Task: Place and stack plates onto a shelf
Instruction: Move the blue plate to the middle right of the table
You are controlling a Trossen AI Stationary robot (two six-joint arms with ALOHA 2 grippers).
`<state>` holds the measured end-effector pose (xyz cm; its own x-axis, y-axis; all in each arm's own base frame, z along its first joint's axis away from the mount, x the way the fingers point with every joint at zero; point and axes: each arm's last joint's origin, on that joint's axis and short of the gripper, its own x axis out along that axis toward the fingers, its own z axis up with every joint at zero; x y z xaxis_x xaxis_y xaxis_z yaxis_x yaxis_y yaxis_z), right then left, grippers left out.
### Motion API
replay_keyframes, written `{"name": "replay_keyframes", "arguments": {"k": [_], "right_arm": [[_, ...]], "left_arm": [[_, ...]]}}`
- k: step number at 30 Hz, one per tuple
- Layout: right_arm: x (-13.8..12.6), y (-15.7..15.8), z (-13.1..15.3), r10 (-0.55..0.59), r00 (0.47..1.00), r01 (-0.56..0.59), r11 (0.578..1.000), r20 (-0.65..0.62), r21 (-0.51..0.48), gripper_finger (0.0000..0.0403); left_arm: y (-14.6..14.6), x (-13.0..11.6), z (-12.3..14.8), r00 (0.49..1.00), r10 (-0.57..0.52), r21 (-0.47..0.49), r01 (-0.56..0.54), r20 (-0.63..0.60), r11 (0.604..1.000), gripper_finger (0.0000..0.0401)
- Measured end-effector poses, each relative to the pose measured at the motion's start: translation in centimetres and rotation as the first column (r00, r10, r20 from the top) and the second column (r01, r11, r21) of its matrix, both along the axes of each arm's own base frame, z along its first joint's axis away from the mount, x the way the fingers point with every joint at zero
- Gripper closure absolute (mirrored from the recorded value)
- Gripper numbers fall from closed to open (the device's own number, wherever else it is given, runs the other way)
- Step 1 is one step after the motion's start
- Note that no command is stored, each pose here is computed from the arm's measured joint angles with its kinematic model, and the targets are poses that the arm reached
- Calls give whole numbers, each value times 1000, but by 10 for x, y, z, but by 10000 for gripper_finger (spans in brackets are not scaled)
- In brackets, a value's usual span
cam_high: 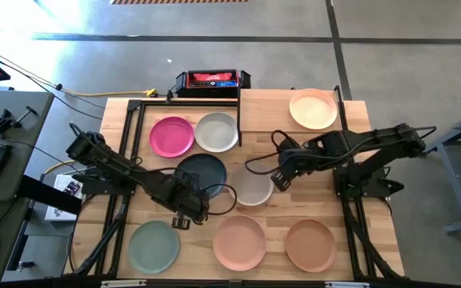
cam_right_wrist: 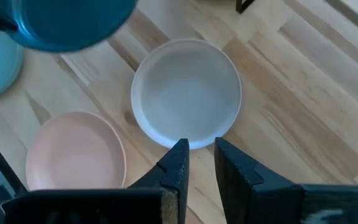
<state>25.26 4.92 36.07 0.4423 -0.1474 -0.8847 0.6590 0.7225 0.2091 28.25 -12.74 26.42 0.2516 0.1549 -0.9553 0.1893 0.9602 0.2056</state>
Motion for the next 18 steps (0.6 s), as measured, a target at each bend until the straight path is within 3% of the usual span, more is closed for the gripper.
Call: {"name": "replay_keyframes", "arguments": {"k": [3, 6, 10, 14, 18], "right_arm": [[3, -5, 0, -1, 1000, 1, 1000, 5, -9, 344], [7, -11, -2, -3, 1000, 3, 1000, 4, -20, 331], [14, -18, -3, -15, 1000, 16, 999, 21, -50, 304], [22, -30, -6, -97, 994, 101, 992, 50, -71, 281], [28, -42, -8, -168, 984, 170, 985, 65, -31, 274]], "left_arm": [[1, 1, 5, 992, -123, 89, 122, -1, 988, 400], [3, 1, 7, 967, -250, 170, 253, -36, 952, 400], [5, 2, 8, 930, -359, 273, 367, -82, 889, 400], [8, 3, 10, 882, -448, 378, 469, -148, 798, 400], [15, 6, 10, 840, -502, 399, 541, -208, 740, 400]]}}
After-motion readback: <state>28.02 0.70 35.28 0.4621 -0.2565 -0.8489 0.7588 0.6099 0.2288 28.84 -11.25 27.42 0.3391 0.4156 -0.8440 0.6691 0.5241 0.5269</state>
